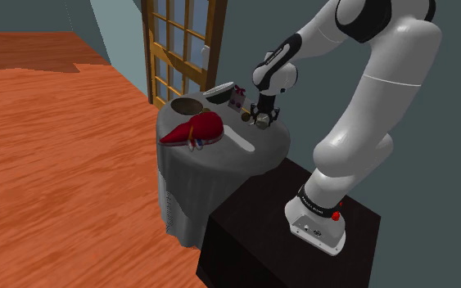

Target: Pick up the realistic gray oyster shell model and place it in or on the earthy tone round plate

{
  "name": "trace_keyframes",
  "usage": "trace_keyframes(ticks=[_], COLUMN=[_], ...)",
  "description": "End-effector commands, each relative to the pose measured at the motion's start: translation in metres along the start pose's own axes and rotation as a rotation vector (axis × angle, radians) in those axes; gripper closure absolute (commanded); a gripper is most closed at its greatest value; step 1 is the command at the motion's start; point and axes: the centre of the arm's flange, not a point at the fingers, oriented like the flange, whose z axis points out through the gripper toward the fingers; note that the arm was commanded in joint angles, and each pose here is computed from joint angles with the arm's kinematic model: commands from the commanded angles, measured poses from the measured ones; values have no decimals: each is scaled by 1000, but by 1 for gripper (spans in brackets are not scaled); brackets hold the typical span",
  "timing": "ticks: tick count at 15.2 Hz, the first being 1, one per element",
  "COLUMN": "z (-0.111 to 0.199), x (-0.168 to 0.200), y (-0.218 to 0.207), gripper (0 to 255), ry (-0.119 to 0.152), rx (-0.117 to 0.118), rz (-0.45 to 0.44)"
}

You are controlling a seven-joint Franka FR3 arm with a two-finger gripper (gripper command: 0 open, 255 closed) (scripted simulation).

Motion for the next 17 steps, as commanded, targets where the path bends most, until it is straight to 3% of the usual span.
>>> trace_keyframes(ticks=[1, 15, 17], z=[-10, -83, -86], x=[-1, -6, -9], y=[1, 11, -15], gripper=[255, 255, 255], ry=[0, 0, 0], rx=[0, 0, 0], rz=[0, 0, 0])
